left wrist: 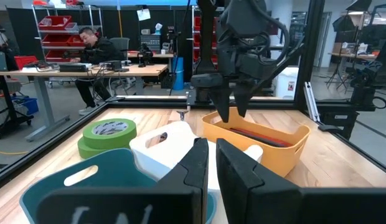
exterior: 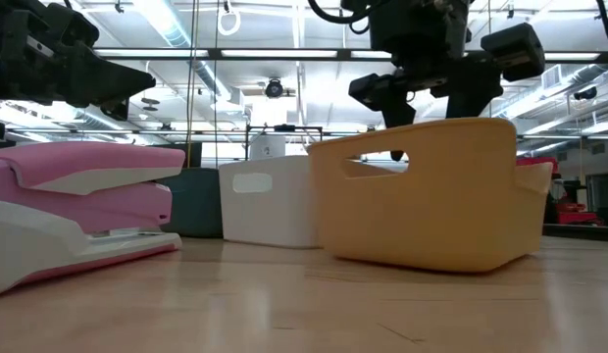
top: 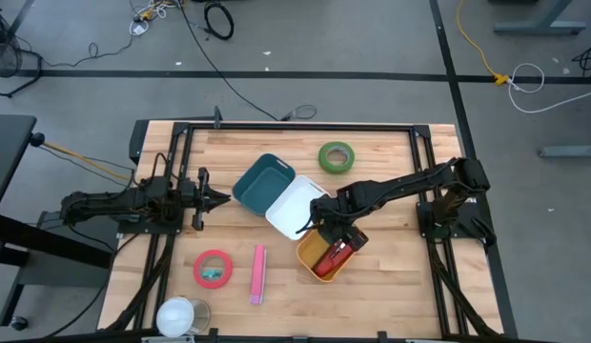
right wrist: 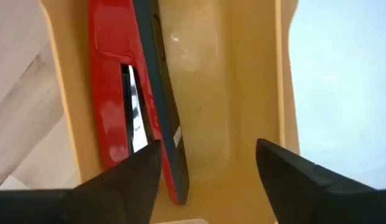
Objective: Pick and place Stapler, Stapler remover, tape
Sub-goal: Put the purple staple remover into the white bin
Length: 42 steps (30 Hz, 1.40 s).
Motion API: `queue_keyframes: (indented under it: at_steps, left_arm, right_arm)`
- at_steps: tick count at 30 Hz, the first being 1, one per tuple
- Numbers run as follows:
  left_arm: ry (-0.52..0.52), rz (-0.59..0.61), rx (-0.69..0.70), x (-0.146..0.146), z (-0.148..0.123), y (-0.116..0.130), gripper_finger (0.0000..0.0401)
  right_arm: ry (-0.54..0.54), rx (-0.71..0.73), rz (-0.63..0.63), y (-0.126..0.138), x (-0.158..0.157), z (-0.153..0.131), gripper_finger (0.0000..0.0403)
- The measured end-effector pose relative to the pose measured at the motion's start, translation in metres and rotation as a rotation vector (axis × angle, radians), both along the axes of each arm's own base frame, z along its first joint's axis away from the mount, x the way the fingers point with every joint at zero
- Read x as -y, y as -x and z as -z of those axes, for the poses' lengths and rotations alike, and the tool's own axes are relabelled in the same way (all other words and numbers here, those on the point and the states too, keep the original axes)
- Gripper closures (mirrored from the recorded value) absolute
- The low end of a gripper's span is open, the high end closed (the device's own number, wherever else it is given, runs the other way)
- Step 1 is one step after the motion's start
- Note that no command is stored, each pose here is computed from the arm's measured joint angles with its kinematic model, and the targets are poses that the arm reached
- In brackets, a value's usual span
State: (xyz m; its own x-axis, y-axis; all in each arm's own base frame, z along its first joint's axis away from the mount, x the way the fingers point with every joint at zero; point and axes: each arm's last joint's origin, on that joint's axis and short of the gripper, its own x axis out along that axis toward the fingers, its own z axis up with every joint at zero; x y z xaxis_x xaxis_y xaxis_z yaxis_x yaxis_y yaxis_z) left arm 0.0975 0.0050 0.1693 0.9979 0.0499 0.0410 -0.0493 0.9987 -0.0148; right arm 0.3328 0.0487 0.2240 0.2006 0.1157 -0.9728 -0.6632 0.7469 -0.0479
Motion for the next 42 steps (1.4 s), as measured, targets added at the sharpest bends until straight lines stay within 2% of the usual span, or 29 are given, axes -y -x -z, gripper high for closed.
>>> queue_keyframes:
  at_steps: [7, 14, 27, 42]
  left_arm:
    - [0.0, 0.0, 0.0, 0.0, 0.0, 0.0, 0.0364]
    - [0.0, 0.0, 0.0, 0.0, 0.0, 0.0, 0.0364]
    - [0.0, 0.0, -0.001, 0.0, 0.0, 0.0, 0.0364]
    - [0.0, 0.0, -0.001, 0.0, 0.0, 0.0, 0.0364]
  right_arm:
    - [0.0, 0.0, 0.0, 0.001, 0.0, -0.001, 0.0133]
    - [0.02, 0.074, 0.011, 0.01, 0.002, -0.023, 0.0141]
    - [0.012, 0.211, 0.212, 0.033, 0.031, -0.067, 0.0147]
    - [0.003, 0.196, 0.283, 0.036, 0.042, -0.069, 0.0147]
